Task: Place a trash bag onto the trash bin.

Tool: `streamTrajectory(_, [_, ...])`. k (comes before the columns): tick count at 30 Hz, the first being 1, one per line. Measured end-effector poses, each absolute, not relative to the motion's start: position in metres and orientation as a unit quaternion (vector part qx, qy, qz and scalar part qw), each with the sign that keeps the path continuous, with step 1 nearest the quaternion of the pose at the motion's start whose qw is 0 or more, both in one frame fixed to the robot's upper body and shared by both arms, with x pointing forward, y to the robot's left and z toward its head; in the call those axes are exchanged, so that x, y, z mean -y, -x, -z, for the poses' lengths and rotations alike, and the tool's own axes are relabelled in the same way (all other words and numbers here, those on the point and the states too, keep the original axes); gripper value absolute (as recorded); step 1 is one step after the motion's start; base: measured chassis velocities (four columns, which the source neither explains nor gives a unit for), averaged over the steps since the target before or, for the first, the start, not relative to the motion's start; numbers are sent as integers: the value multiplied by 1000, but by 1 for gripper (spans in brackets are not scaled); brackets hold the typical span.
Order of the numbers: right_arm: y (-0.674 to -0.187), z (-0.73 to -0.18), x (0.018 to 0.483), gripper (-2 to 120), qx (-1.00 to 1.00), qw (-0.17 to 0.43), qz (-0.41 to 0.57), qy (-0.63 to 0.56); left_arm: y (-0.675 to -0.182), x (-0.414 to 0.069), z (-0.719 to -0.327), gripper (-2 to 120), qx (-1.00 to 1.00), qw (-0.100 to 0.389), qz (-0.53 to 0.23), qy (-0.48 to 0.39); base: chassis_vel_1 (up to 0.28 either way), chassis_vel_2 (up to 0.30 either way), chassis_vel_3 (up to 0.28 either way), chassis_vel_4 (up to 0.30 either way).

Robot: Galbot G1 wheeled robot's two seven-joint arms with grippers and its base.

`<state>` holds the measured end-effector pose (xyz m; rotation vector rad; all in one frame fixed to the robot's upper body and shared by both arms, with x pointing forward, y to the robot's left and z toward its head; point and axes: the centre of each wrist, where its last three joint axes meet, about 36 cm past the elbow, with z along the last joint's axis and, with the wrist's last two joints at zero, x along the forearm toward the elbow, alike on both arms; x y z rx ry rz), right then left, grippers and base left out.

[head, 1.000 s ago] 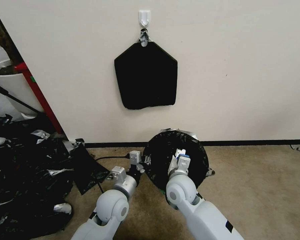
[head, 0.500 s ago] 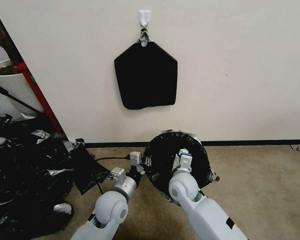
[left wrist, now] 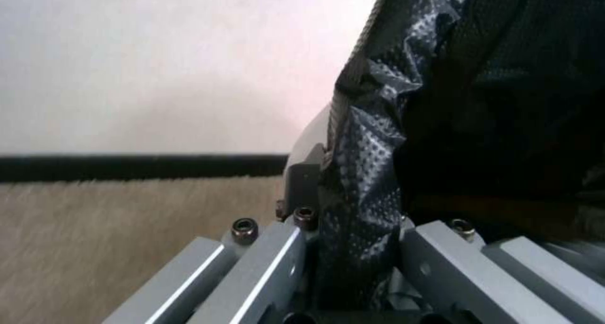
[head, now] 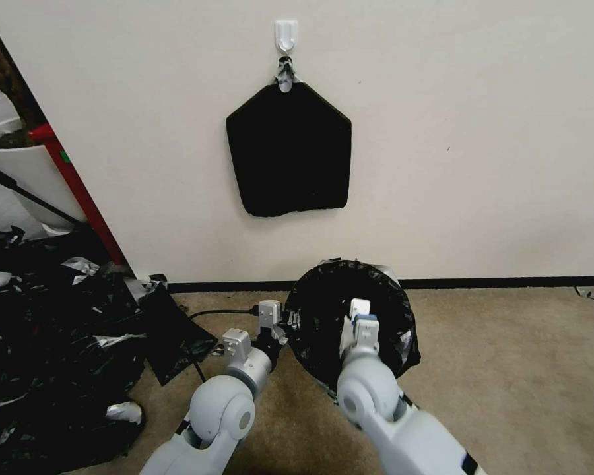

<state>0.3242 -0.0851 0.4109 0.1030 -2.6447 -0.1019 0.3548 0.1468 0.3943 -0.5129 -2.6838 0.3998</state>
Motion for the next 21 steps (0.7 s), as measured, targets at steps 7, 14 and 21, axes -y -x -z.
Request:
streamTrajectory(7, [-282, -441, 108, 52, 980, 132, 48, -144, -373, -154, -407, 2, 933, 298, -150, 135, 0, 0, 0, 0])
streamTrajectory(14, [-304, -424, 140, 75, 976, -105, -99, -160, -384, -168, -437, 2, 896, 401, -168, 93, 0, 0, 0, 0])
streamTrajectory(21, [-304, -427, 134, 98, 982, -94, -75, -148, -383, -184, -427, 2, 859, 483, -166, 36, 0, 0, 0, 0])
